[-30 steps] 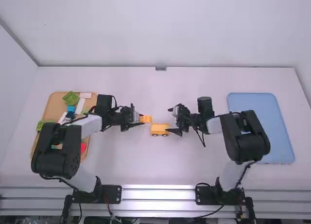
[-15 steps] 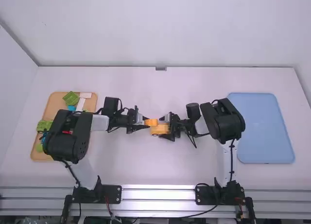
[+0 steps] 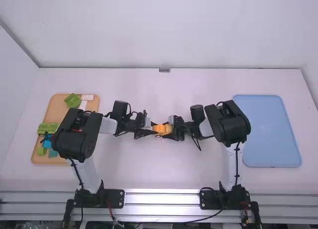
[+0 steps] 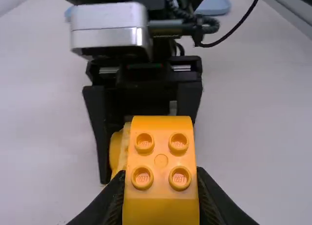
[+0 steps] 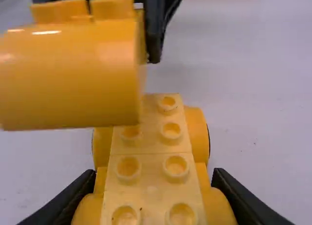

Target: Assemble lego blocks to make yellow taxi

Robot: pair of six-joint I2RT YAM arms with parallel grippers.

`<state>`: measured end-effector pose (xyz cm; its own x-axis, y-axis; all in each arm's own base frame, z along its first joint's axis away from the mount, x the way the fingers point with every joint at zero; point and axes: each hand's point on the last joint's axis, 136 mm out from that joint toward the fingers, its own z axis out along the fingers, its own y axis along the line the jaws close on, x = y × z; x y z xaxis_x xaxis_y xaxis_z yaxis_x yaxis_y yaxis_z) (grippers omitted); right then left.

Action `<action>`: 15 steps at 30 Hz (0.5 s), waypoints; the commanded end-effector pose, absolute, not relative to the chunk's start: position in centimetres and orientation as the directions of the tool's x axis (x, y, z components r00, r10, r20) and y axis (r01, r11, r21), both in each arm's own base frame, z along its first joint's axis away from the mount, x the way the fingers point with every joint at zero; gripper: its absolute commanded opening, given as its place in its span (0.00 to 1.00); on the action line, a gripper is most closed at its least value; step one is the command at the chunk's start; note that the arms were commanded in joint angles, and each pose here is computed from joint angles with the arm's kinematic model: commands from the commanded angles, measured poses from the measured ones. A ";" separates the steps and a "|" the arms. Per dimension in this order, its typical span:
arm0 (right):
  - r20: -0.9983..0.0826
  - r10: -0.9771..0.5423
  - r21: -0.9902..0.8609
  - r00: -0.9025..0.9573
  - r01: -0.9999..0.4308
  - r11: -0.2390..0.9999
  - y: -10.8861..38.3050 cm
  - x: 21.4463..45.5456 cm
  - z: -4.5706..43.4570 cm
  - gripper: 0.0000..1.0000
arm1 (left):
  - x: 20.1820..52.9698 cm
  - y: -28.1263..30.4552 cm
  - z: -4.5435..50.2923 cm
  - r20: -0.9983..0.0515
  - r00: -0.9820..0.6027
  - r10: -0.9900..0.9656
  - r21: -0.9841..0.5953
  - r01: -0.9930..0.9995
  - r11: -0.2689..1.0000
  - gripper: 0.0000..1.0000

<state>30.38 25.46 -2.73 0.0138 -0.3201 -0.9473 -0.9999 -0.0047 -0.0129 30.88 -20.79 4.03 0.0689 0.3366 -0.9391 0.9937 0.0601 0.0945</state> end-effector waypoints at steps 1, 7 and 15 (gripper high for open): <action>-0.955 -0.293 -0.041 0.055 -0.998 -0.052 25.5 29.8 -2.7 0.37 | 31.4 -20.8 3.8 -0.935 0.035 0.352 0.069 0.994 0.084 0.10; -0.952 -0.295 -0.064 0.082 -0.995 -0.070 25.4 29.5 -2.9 0.36 | 30.9 -21.0 3.1 -0.934 0.019 0.357 0.048 0.996 0.074 0.10; -0.952 -0.295 -0.064 0.082 -0.996 -0.070 25.4 29.5 -2.9 0.36 | 30.5 -22.1 2.3 -0.915 0.031 0.402 0.059 0.997 0.058 0.07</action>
